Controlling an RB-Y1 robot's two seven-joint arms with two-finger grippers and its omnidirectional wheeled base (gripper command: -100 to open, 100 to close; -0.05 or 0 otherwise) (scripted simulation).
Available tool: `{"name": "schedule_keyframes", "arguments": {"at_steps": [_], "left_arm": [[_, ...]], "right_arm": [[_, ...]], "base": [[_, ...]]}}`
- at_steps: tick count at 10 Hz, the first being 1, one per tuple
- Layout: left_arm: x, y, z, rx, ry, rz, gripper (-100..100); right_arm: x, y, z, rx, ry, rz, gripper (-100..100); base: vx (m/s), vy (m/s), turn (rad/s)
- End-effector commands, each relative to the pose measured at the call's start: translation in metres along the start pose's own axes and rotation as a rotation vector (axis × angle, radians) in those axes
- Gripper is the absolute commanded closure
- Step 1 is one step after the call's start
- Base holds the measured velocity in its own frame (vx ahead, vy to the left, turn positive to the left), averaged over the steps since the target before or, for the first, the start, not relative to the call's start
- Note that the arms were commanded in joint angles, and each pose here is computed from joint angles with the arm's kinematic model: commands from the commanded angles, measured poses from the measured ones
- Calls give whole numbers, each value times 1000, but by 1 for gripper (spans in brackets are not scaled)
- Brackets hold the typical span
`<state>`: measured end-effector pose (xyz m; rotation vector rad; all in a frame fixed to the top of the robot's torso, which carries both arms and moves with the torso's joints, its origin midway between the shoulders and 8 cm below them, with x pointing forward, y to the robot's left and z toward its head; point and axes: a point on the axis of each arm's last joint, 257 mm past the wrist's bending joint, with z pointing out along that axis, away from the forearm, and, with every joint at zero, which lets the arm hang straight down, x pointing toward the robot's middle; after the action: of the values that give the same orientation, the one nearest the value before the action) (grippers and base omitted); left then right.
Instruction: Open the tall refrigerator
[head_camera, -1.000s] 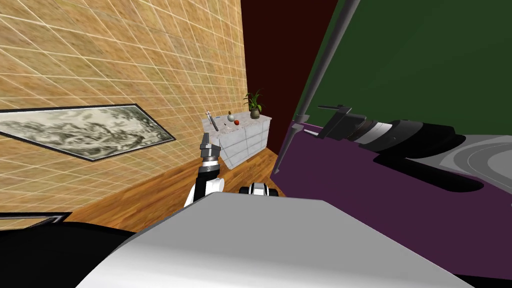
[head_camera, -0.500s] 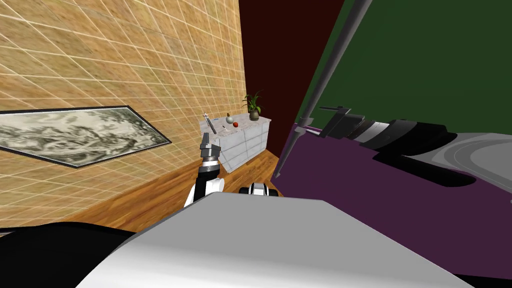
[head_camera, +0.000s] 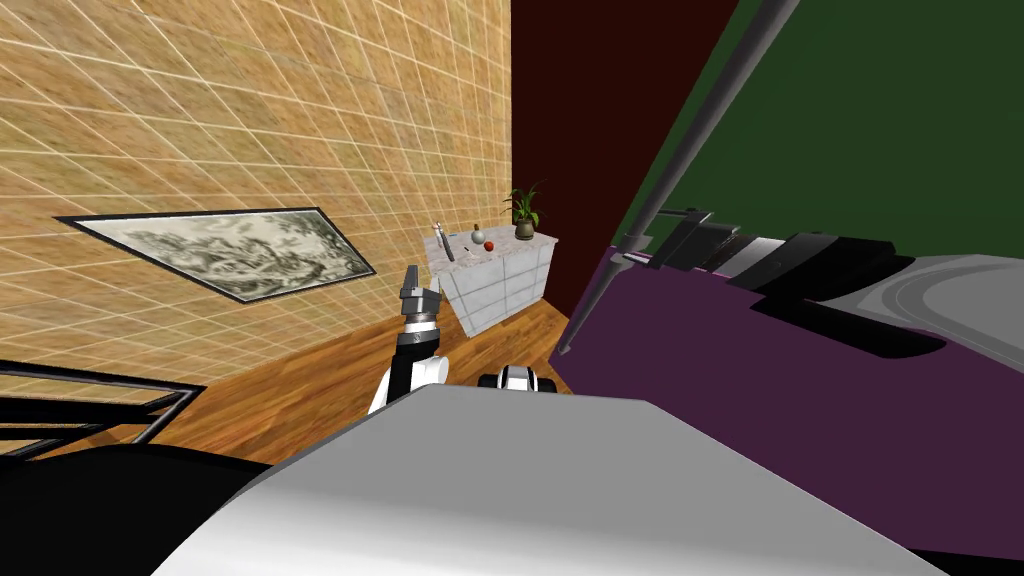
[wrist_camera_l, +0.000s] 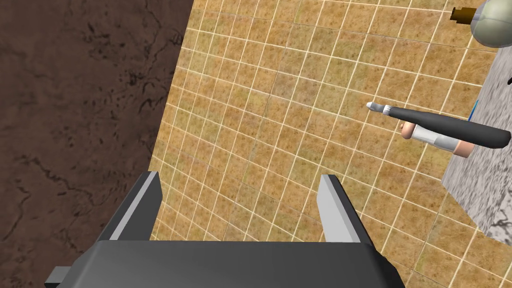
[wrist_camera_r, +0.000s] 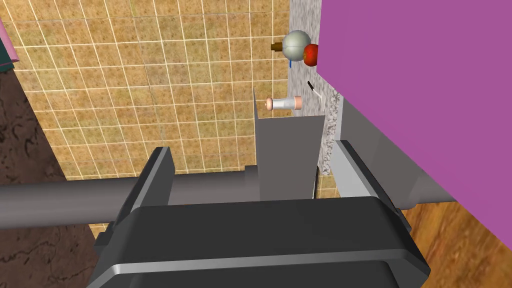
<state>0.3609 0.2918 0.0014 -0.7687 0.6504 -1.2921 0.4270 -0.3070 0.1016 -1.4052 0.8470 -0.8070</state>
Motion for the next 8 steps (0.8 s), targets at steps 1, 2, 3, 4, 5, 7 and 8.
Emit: {"name": "schedule_keyframes", "arguments": {"at_steps": [1,2,3,4,5,7,8], "left_arm": [[0,0,0,0,0,0,0],[0,0,0,0,0,0,0],[0,0,0,0,0,0,0],[0,0,0,0,0,0,0],[0,0,0,0,0,0,0],[0,0,0,0,0,0,0],[0,0,0,0,0,0,0]], "right_arm": [[-13,2,0,-2,-28,-1,100],[-26,3,-1,-2,-51,-1,100],[-38,4,-1,-3,-75,-1,100],[-51,6,-1,-3,-98,-1,100],[-47,10,0,-16,-92,6,100],[-82,6,0,-10,-164,5,100],[-97,3,-1,-7,-196,4,100]], "base": [[43,-22,-216],[84,-26,-303],[102,-39,-228],[96,-49,-179],[42,-2,-31],[-92,4,25],[-195,10,76]]}}
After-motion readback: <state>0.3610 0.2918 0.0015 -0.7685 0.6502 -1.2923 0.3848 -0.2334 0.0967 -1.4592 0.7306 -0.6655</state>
